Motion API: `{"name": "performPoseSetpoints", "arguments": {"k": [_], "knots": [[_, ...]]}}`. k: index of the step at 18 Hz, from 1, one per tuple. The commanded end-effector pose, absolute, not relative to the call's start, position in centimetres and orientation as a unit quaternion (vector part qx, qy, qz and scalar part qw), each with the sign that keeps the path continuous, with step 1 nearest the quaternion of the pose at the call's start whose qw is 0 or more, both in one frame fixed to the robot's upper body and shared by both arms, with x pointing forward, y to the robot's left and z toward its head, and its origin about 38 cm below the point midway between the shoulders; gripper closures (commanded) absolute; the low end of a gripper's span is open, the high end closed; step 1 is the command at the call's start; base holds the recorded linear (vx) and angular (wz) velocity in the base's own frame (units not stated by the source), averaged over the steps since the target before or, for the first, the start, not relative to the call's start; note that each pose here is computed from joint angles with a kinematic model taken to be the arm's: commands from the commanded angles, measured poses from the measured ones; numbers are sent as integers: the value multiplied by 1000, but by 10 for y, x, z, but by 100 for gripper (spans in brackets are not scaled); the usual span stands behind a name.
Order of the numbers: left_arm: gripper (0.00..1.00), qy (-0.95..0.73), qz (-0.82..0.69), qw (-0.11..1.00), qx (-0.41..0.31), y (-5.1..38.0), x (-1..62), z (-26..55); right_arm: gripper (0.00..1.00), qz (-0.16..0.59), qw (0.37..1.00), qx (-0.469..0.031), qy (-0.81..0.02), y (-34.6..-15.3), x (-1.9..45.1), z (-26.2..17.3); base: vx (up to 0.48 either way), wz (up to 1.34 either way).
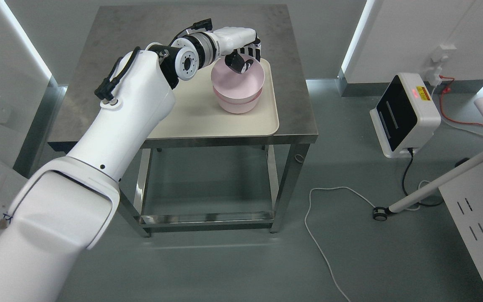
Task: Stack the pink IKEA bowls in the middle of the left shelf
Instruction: 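Lower the bowl into the other bowl and release with left hand, then grasp the stacked pink bowls at the rim with the left hand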
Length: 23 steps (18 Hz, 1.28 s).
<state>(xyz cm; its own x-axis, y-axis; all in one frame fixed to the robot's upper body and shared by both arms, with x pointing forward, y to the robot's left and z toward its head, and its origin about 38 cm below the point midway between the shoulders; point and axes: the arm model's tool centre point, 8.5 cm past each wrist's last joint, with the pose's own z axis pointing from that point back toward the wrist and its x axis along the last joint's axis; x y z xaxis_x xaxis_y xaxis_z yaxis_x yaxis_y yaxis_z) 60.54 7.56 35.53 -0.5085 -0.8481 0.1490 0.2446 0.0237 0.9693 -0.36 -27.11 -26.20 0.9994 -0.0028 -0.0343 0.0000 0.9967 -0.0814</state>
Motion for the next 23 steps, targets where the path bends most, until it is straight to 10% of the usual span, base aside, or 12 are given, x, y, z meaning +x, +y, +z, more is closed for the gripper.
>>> {"name": "performPoseSetpoints", "arguments": {"k": [1, 8, 14, 23], "knots": [[98, -571, -648, 424, 273, 82, 609, 355, 0, -6, 999, -49, 15, -282, -11, -261, 0, 0], [79, -561, -655, 420, 282, 83, 609, 352, 0, -6, 999, -49, 15, -282, -11, -261, 0, 0], [15, -599, -627, 413, 278, 90, 607, 380, 0, -6, 999, -49, 15, -282, -11, -261, 0, 0], [15, -687, -593, 359, 217, 202, 536, 418, 0, -6, 999, -49, 15, -282, -11, -261, 0, 0]]}}
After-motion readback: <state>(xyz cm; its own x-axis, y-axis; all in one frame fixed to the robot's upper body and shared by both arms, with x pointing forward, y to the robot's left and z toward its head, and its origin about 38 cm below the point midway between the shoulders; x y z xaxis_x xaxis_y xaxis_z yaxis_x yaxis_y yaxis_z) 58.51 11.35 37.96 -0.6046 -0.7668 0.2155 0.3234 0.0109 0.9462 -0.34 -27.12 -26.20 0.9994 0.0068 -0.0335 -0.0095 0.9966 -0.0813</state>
